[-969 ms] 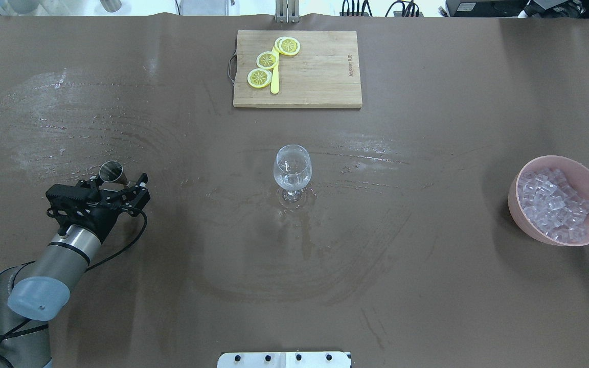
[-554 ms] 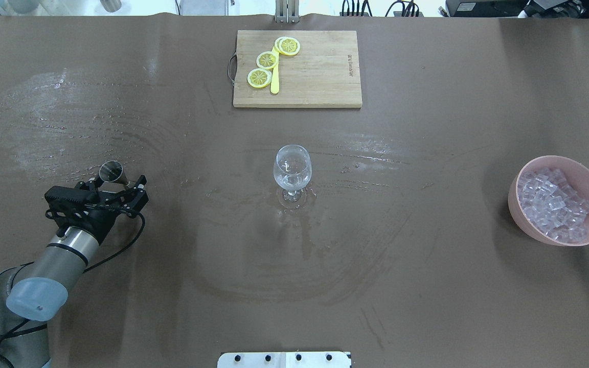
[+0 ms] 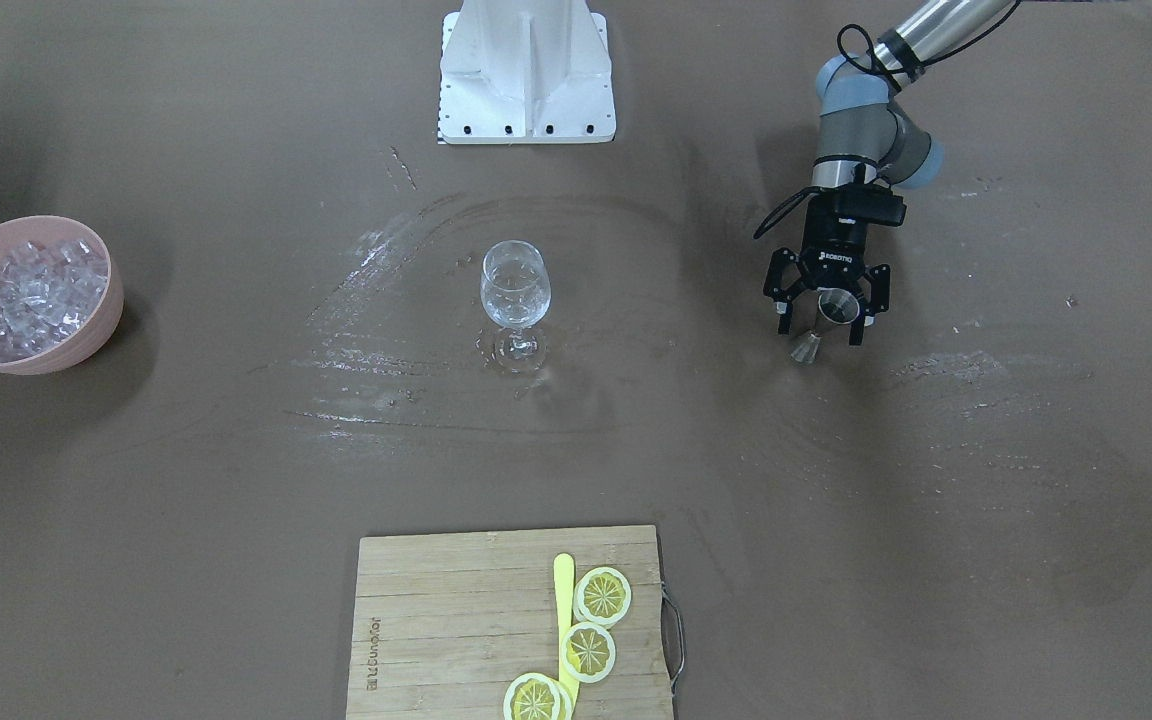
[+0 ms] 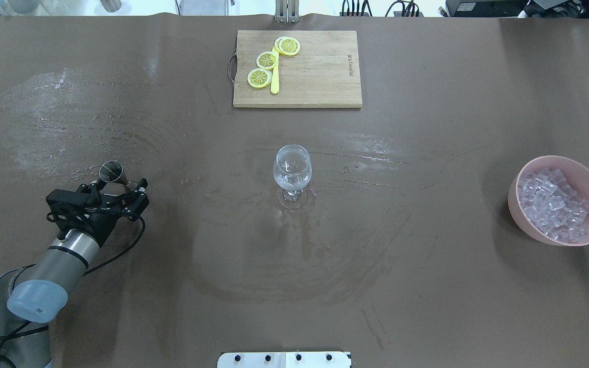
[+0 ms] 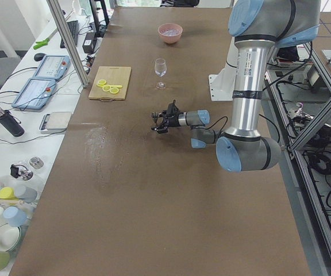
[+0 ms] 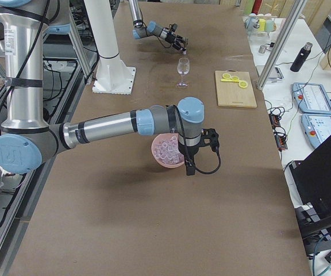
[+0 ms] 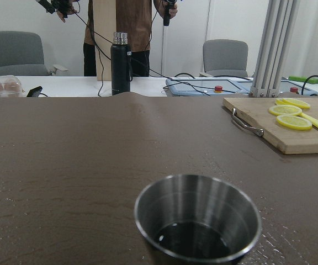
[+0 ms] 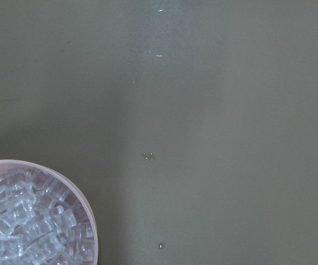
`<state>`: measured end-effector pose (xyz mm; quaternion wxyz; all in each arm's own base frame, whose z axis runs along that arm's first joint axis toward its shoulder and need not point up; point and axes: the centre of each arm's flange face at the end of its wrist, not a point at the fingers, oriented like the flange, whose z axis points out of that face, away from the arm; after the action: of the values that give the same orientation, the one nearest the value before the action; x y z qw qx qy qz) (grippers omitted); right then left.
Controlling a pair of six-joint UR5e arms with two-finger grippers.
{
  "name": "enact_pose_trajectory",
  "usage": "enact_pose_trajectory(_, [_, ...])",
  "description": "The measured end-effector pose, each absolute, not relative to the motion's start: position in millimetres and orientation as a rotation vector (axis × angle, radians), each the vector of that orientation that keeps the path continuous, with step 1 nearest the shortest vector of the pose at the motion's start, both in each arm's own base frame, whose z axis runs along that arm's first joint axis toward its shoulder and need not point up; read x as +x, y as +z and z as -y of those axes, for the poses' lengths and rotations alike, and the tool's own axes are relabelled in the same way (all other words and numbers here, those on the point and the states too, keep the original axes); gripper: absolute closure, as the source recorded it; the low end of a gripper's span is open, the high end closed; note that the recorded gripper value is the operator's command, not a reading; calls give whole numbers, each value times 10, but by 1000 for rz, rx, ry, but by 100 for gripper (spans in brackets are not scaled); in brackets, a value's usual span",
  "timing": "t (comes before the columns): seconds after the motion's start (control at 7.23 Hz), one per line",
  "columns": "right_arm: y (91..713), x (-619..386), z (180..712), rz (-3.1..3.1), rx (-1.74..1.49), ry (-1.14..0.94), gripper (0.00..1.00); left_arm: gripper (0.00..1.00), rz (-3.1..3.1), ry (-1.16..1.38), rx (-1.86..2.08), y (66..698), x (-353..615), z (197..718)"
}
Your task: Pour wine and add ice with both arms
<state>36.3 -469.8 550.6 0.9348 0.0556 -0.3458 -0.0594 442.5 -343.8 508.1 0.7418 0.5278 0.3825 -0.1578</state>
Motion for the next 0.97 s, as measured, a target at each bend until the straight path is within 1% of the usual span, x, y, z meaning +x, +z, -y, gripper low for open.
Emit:
enact_pose_trajectory(0.14, [5506,363,4697,707,114,-121,0,14,-835,-343,1157,5099,4431,3434])
enact_pose_trajectory(0.42, [5506,363,4697,707,114,-121,0,46,-834,-342,1156,5108,4431,3429])
enact_pose_trajectory(0.55, [5507,363,4697,707,114,-121,0,58,-835,-343,1157,5101,4430,3428])
enact_pose_trajectory(0.97, [5502,363,4697,707,115,-122,0,59,-839,-345,1158,5085,4425,3426])
